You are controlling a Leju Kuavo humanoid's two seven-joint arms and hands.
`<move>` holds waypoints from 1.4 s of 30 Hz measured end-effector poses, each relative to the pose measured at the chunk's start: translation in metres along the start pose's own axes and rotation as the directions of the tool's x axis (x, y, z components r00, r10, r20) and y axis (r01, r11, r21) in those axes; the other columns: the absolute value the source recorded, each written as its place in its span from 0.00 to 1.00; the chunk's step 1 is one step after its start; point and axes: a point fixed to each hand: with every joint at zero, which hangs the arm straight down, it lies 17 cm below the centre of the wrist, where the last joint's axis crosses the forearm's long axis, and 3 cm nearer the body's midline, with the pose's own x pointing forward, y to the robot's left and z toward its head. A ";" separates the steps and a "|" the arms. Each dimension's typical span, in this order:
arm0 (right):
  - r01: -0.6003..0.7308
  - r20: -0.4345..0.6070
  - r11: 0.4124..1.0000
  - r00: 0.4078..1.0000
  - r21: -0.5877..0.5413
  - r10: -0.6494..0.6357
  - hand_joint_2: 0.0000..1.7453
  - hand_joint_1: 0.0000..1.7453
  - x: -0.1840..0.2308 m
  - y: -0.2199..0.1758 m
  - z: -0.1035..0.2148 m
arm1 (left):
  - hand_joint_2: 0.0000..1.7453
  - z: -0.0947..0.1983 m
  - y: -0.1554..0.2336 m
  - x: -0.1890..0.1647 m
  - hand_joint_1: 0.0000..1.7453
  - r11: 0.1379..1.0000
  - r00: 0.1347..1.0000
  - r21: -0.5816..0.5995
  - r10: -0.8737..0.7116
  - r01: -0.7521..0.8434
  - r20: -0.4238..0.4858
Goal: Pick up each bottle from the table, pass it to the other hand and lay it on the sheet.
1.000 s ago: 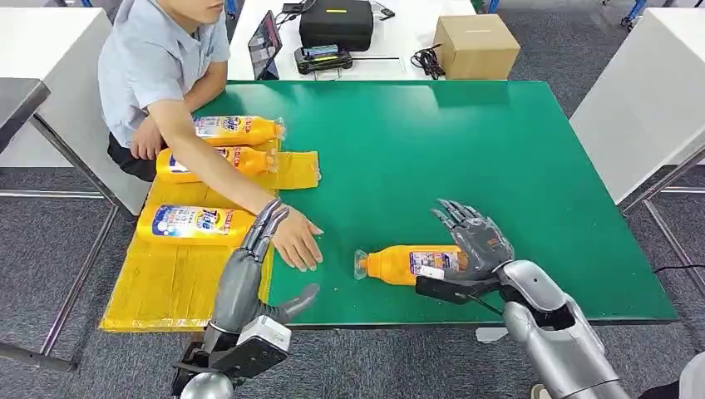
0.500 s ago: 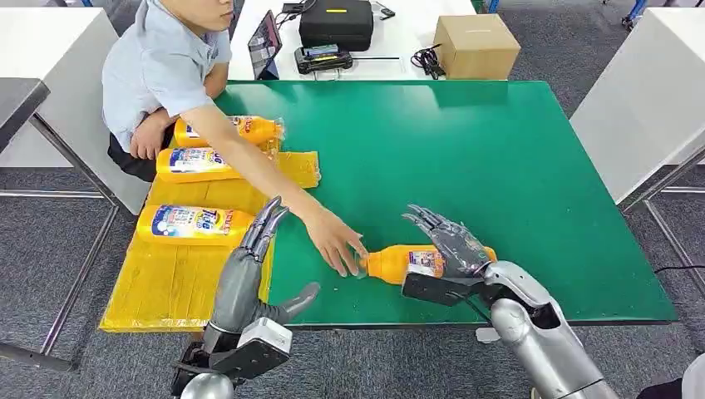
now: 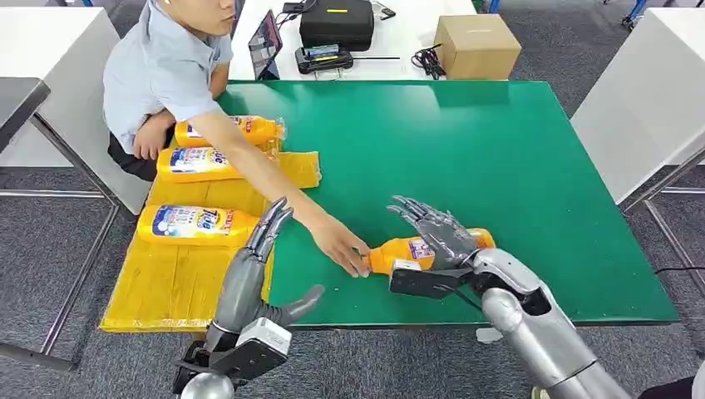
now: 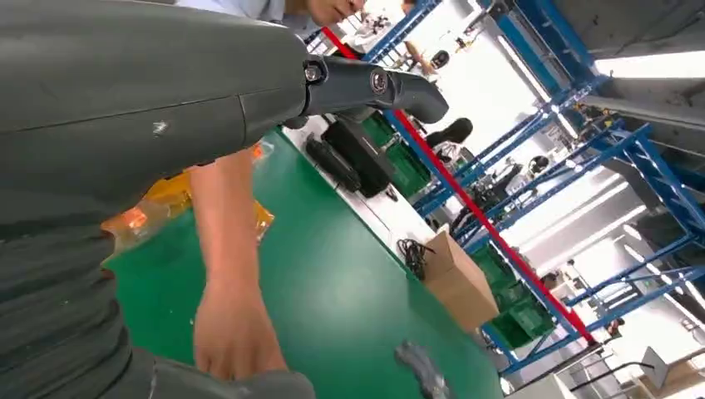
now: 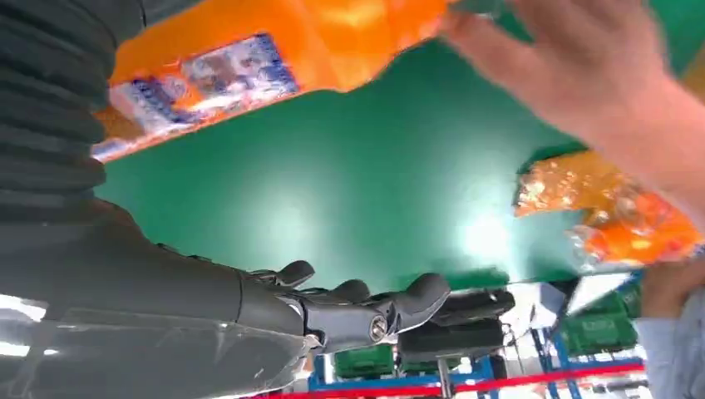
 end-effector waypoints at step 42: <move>-0.352 -0.249 0.932 0.898 0.086 0.363 1.00 0.00 -0.073 0.038 0.061 | 1.00 0.002 0.008 0.007 0.00 0.999 0.999 0.016 -0.039 0.039 0.021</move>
